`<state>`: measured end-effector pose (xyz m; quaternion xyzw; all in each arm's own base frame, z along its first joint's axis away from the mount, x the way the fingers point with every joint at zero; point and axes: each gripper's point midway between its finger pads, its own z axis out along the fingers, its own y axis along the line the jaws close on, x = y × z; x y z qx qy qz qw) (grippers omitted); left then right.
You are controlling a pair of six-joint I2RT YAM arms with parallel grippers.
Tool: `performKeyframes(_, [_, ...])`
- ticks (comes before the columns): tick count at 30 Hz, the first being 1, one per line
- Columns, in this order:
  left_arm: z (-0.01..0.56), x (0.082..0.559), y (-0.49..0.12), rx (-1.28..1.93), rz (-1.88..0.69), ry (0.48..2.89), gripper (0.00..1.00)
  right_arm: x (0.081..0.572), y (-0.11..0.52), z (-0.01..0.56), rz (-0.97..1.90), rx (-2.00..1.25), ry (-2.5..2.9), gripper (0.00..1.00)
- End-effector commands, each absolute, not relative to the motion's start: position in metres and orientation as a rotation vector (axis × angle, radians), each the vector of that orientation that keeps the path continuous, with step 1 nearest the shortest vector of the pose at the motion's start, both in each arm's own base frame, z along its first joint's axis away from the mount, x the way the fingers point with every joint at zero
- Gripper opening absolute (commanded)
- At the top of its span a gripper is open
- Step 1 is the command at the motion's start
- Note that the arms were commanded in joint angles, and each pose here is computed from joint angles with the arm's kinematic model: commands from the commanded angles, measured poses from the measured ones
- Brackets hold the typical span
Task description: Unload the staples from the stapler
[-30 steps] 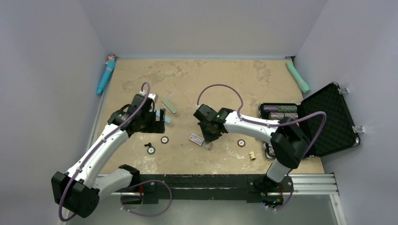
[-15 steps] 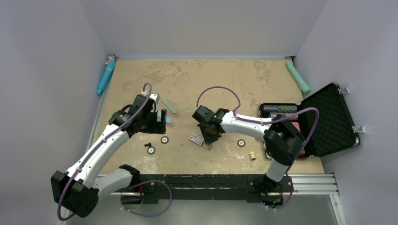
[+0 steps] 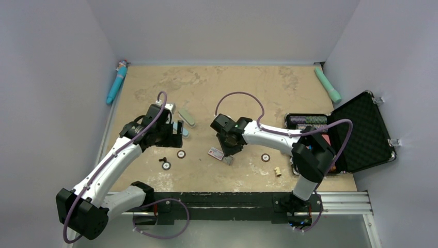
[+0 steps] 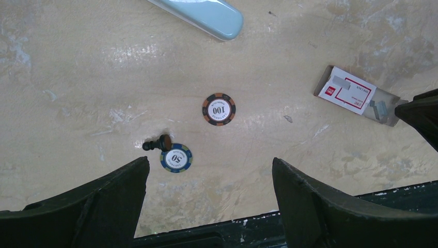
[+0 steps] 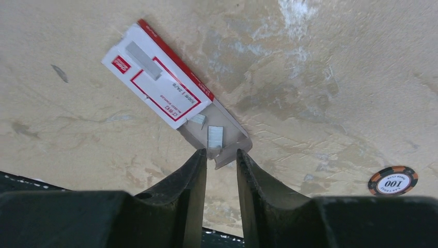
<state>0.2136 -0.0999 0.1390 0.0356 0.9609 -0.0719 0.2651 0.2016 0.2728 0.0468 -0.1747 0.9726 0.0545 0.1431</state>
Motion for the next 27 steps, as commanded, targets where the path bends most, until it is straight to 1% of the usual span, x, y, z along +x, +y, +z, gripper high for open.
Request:
performKeyframes(1, [0.144, 0.219, -0.101, 0.112, -0.192, 2.559, 0.92, 0.228, 0.290, 0.102, 0.233, -0.446, 2.651, 0.35])
performKeyframes(5, [0.145, 0.219, -0.102, 0.115, -0.196, 2.554, 0.92, 0.245, 0.298, 0.142, 0.280, -0.420, 2.540, 0.58])
performKeyframes(6, [0.145, 0.218, -0.101, 0.115, -0.197, 2.554, 0.92, 0.247, 0.299, 0.148, 0.279, -0.411, 2.524, 0.62])
performKeyframes(11, [0.146, 0.218, -0.102, 0.123, -0.200, 2.548, 0.92, 0.258, 0.296, 0.176, 0.276, -0.375, 2.448, 0.73])
performKeyframes(16, [0.148, 0.217, -0.103, 0.135, -0.198, 2.540, 0.92, 0.248, 0.270, 0.166, 0.184, -0.395, 2.480, 0.67])
performKeyframes(18, [0.148, 0.217, -0.104, 0.137, -0.199, 2.539, 0.92, 0.239, 0.256, 0.158, 0.153, -0.389, 2.507, 0.61])
performKeyframes(22, [0.148, 0.217, -0.103, 0.135, -0.201, 2.536, 0.91, 0.214, 0.239, 0.136, 0.158, -0.353, 2.599, 0.57])
performKeyframes(25, [0.146, 0.217, -0.109, 0.160, -0.232, 2.541, 0.83, 0.194, 0.230, 0.116, 0.169, -0.342, 2.675, 0.42])
performKeyframes(27, [0.144, 0.218, -0.115, 0.185, -0.265, 2.555, 0.77, 0.183, 0.226, 0.102, 0.179, -0.343, 2.722, 0.34])
